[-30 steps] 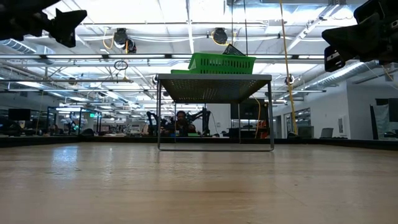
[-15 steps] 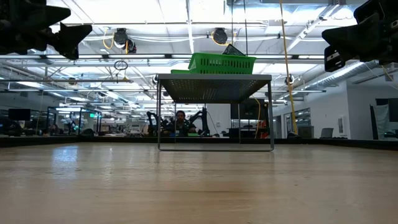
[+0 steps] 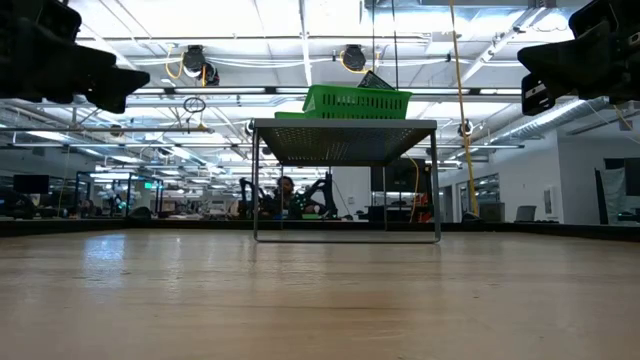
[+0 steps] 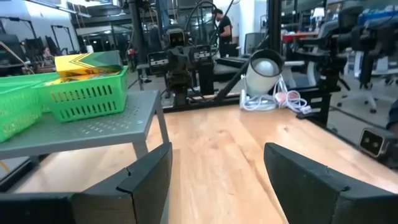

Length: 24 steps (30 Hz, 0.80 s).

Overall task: Pick & Place Office Desk Supplies
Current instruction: Return to Home Position

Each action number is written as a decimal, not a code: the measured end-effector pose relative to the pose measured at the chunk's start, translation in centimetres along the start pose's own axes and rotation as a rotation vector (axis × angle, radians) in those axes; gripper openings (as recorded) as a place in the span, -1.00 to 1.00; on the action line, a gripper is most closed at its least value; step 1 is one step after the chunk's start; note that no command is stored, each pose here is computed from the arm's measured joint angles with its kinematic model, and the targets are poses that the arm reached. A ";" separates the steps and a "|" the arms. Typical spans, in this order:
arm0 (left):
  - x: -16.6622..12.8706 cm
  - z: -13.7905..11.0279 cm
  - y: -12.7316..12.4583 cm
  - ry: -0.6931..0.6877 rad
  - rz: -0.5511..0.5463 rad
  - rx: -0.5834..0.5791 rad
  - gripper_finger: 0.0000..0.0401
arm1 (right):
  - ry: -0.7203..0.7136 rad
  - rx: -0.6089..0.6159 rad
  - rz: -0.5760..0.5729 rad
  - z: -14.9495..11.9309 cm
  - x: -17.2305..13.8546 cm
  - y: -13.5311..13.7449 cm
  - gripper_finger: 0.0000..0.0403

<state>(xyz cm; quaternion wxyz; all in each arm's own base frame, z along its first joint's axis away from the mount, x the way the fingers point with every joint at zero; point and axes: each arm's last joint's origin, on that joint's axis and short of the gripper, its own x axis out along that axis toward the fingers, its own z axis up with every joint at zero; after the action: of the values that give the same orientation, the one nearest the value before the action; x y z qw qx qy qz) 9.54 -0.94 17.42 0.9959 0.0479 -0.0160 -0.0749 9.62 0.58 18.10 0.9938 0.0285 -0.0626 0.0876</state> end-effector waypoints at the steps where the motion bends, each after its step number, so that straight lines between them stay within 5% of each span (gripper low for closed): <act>1: 0.0 0.0 0.0 0.003 0.000 0.007 0.32 | 0.000 0.000 0.000 0.0 0.0 0.0 -1.00; 24: 0.0 -0.2 0.0 0.024 -0.002 0.024 0.32 | 0.000 0.000 0.000 0.0 0.0 0.0 -1.00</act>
<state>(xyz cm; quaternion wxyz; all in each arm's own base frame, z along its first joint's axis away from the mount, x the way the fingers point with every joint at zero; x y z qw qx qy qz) 9.55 -0.93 17.20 0.9953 0.0605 -0.0050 -0.0751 9.62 0.58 18.10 0.9938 0.0285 -0.0625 0.0877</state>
